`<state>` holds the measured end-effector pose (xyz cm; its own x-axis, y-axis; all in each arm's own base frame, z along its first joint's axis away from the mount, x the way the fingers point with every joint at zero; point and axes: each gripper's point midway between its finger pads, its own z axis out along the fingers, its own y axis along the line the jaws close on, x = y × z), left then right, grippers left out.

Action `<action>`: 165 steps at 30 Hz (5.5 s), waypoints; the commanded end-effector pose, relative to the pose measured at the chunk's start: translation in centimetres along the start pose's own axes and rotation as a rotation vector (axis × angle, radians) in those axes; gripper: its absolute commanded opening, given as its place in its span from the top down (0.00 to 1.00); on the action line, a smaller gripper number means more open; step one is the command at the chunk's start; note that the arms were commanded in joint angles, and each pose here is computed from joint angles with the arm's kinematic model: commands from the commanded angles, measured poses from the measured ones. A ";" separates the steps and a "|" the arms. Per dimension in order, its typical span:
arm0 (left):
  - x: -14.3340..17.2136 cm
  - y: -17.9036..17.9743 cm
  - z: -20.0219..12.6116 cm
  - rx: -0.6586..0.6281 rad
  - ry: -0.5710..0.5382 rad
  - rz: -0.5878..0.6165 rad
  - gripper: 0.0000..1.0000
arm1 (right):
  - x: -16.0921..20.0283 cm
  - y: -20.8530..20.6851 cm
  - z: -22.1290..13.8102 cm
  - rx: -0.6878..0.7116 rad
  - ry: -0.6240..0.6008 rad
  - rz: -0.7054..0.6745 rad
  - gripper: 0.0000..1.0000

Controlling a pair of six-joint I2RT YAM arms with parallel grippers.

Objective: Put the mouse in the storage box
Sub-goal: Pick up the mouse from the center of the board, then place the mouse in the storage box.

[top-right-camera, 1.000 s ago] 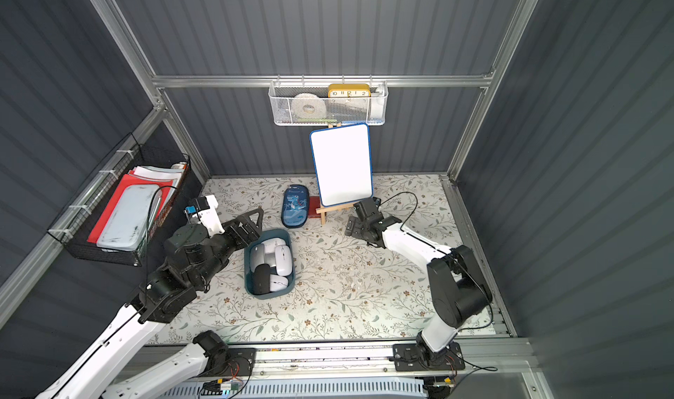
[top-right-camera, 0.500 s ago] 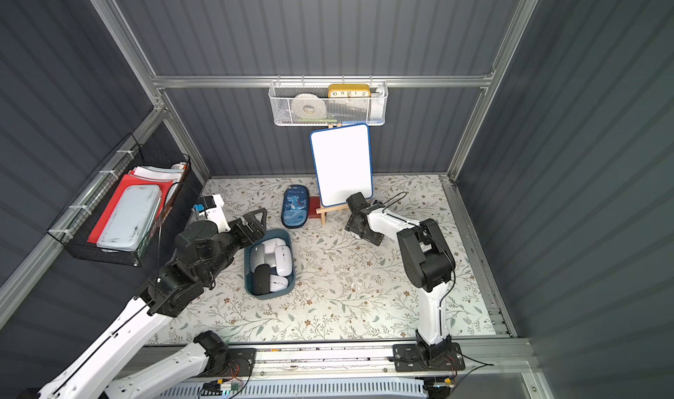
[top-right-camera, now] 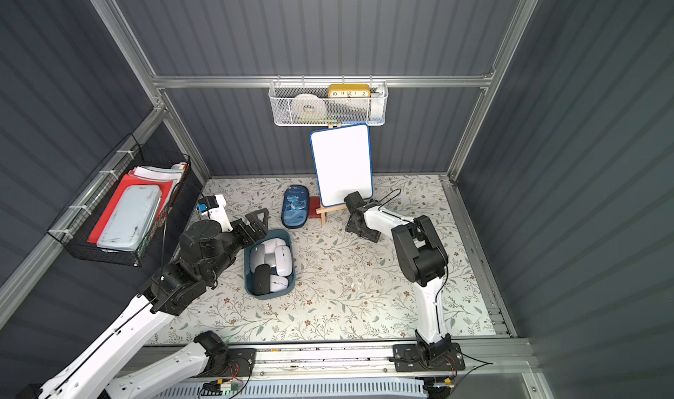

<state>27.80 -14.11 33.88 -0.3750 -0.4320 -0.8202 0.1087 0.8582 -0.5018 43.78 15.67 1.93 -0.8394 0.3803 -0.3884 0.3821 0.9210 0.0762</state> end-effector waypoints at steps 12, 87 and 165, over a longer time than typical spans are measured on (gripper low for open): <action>0.4 0.2 0.5 -0.019 0.010 0.011 0.02 | 2.9 -0.5 2.1 -0.003 0.127 -0.207 0.48; 25.9 -10.8 3.8 0.535 0.740 -0.100 0.23 | 20.1 -0.5 -19.8 -0.990 -0.557 -0.856 0.64; 11.9 13.7 9.0 -0.989 0.434 0.290 1.00 | 18.7 -0.7 -18.8 -0.900 -0.564 -0.789 0.06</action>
<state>32.30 -11.72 13.90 -0.7544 -0.2736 -0.5966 -0.4728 0.8570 0.2049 20.32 23.34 10.89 -0.3712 -0.1876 -0.9094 -0.7045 0.6949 0.1442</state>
